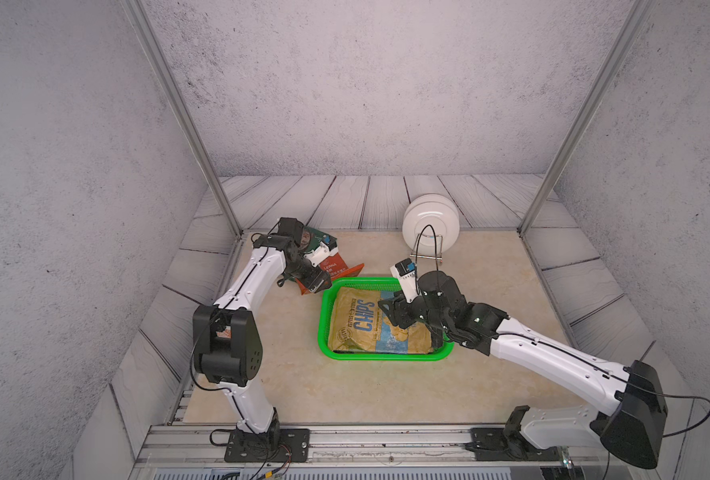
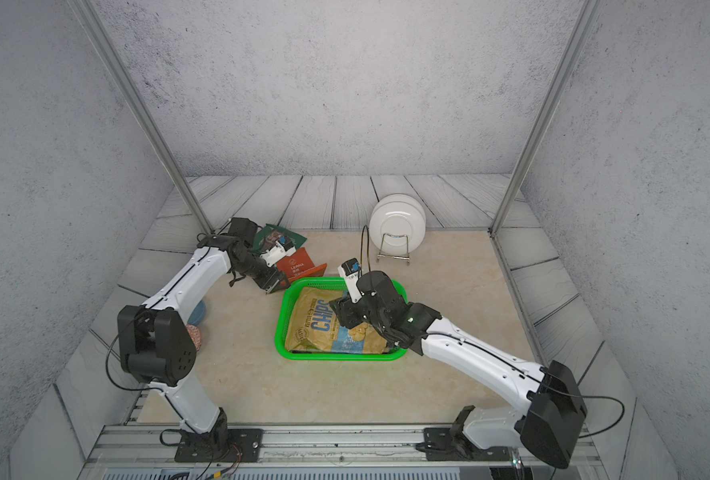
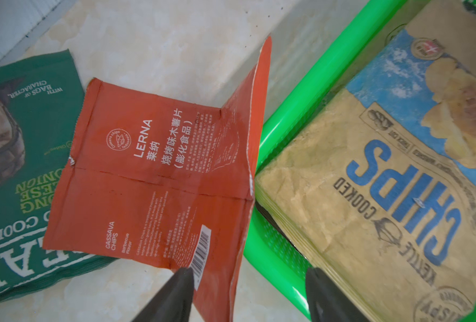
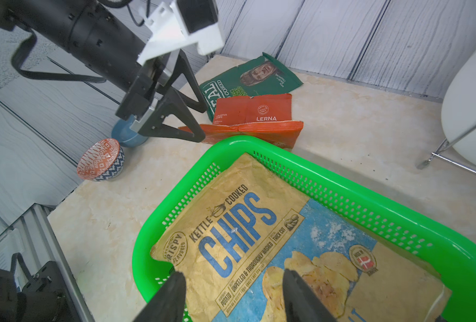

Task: Put the potato chips into the basket
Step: Pick up the potato chip from the center of the board.

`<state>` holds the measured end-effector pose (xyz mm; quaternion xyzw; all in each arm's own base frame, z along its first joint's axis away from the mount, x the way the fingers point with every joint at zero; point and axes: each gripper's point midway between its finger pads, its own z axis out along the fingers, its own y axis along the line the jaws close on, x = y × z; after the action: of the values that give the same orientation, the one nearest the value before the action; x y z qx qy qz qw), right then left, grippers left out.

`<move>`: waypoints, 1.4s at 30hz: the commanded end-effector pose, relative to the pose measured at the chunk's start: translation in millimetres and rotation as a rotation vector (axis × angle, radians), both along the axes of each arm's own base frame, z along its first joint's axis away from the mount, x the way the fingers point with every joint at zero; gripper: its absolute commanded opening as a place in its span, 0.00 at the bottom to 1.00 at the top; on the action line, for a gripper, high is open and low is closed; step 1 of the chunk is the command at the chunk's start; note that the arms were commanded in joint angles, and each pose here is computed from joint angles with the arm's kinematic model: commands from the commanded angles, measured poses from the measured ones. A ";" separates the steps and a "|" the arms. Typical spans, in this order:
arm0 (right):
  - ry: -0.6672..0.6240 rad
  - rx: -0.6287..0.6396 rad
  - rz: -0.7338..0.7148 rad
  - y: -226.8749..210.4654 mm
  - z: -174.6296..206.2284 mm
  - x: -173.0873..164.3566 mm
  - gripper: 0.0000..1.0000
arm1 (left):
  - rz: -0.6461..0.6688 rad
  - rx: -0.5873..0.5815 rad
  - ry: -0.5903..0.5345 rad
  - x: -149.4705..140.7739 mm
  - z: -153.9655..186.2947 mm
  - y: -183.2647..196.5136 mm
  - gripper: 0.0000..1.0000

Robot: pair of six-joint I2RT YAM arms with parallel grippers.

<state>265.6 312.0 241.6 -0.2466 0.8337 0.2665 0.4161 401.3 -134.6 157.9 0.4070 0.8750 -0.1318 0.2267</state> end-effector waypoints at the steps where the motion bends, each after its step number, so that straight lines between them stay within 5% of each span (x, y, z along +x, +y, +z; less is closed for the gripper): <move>1: -0.008 0.013 -0.026 -7.6 4.8 -2.3 0.60 | 0.045 0.050 -0.017 14.3 -13.1 2.2 0.67; 11: -0.005 0.013 -0.030 -9.0 2.7 -2.6 0.57 | 0.069 0.048 0.030 30.3 -32.2 -8.7 0.58; 13: -0.006 0.013 -0.030 -9.2 3.1 -3.0 0.57 | 0.071 0.057 0.037 31.4 -34.8 -9.0 0.49; 18: -0.012 0.016 -0.035 -11.0 4.4 -3.3 0.57 | 0.105 0.076 0.022 33.7 -24.2 -3.7 0.00; 33: -0.081 0.085 -0.102 -20.4 16.7 3.5 0.56 | 0.183 0.023 -0.283 24.4 101.4 9.0 0.00; 42: -0.131 0.084 0.025 -22.0 43.0 -12.5 0.63 | 0.182 -0.042 -0.424 -3.8 196.3 11.5 0.00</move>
<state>260.1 290.4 257.6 -0.2333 0.8111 0.2699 0.4635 414.9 -120.8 307.5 0.3407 0.8580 -0.0344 0.3829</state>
